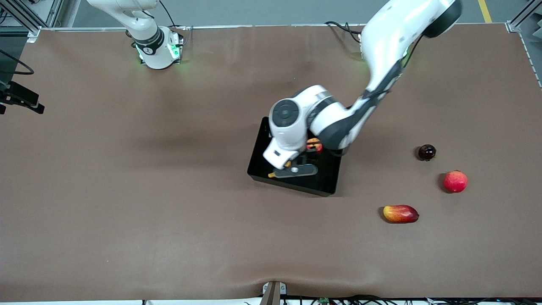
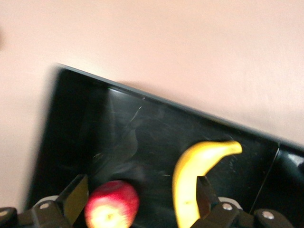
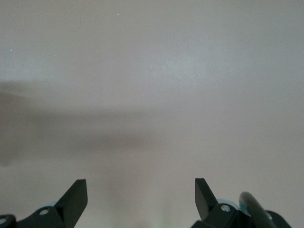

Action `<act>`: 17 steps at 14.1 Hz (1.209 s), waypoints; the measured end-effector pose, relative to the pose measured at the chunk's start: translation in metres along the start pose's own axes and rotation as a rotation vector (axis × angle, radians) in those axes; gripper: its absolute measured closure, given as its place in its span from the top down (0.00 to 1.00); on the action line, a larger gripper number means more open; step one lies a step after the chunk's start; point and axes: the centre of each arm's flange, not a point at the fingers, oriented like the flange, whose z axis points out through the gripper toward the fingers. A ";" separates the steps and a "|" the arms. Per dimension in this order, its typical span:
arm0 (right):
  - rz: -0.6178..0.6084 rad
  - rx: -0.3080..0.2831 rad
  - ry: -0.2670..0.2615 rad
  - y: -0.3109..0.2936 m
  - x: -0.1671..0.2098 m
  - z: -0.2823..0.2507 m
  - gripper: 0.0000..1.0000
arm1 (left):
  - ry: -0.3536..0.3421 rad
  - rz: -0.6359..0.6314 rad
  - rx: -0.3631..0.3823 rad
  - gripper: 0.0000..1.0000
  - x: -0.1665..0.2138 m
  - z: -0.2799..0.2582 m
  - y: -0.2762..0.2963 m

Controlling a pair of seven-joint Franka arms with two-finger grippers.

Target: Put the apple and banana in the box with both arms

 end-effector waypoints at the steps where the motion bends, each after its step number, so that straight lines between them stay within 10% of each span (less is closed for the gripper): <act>1: 0.000 0.000 0.000 0.000 0.000 0.000 1.00 | 0.024 -0.031 -0.012 1.00 0.023 -0.047 -0.040; 6: 0.001 0.000 0.000 0.001 0.000 0.000 1.00 | 0.123 -0.063 0.024 1.00 0.060 -0.188 -0.204; 17: 0.001 0.000 0.000 0.001 0.000 0.000 1.00 | 0.020 0.054 -0.027 1.00 0.028 -0.253 -0.333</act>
